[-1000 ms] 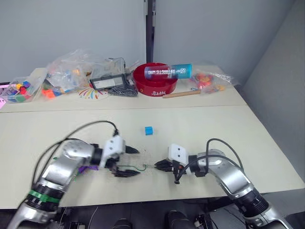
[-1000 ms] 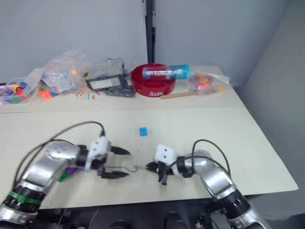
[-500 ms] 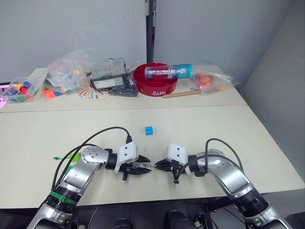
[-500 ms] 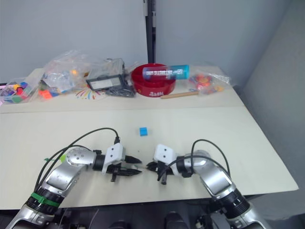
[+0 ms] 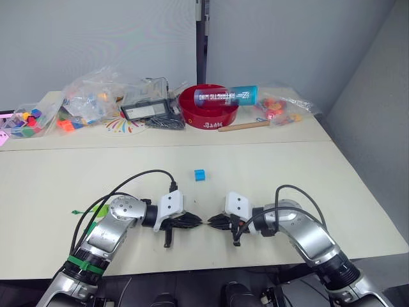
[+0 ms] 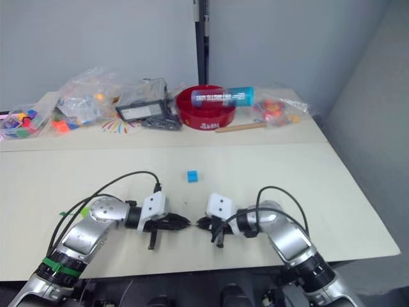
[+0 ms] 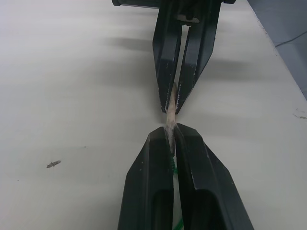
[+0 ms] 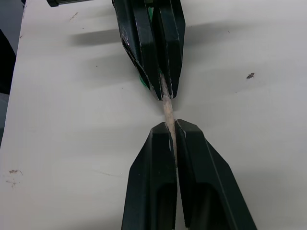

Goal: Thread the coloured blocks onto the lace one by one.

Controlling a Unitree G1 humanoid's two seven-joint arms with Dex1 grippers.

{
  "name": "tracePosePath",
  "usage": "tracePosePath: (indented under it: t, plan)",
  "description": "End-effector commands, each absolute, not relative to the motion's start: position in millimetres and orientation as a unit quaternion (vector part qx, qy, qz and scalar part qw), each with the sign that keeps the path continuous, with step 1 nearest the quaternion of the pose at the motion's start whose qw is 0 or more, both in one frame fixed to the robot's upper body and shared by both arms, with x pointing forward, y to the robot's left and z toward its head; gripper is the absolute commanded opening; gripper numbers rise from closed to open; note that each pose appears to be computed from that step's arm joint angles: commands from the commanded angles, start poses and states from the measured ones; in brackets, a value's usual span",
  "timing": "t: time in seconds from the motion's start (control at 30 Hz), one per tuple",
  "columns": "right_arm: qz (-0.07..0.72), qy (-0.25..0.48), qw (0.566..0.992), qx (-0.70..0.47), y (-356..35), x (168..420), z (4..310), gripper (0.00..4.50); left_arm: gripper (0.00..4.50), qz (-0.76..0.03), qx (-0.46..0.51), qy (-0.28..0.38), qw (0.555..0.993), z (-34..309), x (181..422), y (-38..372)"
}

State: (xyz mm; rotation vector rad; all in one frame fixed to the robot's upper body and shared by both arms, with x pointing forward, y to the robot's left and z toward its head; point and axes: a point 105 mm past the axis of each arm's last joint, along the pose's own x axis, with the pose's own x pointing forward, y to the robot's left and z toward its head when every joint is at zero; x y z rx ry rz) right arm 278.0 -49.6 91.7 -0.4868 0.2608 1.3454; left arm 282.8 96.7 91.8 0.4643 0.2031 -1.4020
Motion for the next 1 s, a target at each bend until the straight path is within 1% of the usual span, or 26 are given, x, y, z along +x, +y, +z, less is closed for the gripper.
tracePosePath:
  t: [0.03,0.1,0.13,0.2,0.27,0.4,0.5,0.53,0.57,0.63,0.7,0.93,1.0]
  plan:
    - [0.616,0.084,0.754,-0.21,-43,277,110,0.7,0.0,-0.636,0.216,0.071,0.737,104,284,95]
    - [0.615,0.083,0.758,-0.203,-45,276,111,1.31,0.0,-0.634,0.215,0.073,0.739,105,284,98]
    - [0.614,0.082,0.759,-0.2,-46,276,112,1.76,0.0,-0.633,0.215,0.074,0.74,105,284,99]
    - [0.609,0.079,0.766,-0.191,-49,276,116,2.31,0.0,-0.628,0.218,0.077,0.743,106,284,103]
    - [0.602,0.077,0.774,-0.18,-55,277,120,3.06,0.0,-0.623,0.219,0.08,0.746,106,284,107]
    - [0.576,0.068,0.804,-0.132,-62,287,131,4.46,0.0,-0.613,0.221,0.089,0.753,106,283,115]
    - [0.536,0.055,0.836,-0.103,-65,305,136,4.46,0.0,-0.601,0.218,0.094,0.763,107,281,123]
    - [0.494,0.045,0.863,-0.092,-62,321,137,4.46,0.0,-0.593,0.218,0.098,0.769,107,280,129]
    - [0.465,0.038,0.881,-0.084,-60,332,136,4.46,0.0,-0.587,0.217,0.101,0.773,108,279,134]
    - [0.414,0.028,0.907,-0.074,-49,350,132,4.46,0.0,-0.575,0.218,0.109,0.781,107,275,143]
    - [0.373,0.018,0.925,-0.075,-41,362,129,4.46,0.0,-0.568,0.218,0.114,0.785,106,272,149]
    - [0.294,-0.013,0.955,-0.047,-19,386,129,4.46,0.0,-0.561,0.216,0.117,0.791,104,268,153]
    - [0.291,-0.012,0.956,-0.042,-14,390,128,4.46,0.0,-0.56,0.215,0.117,0.791,103,268,153]
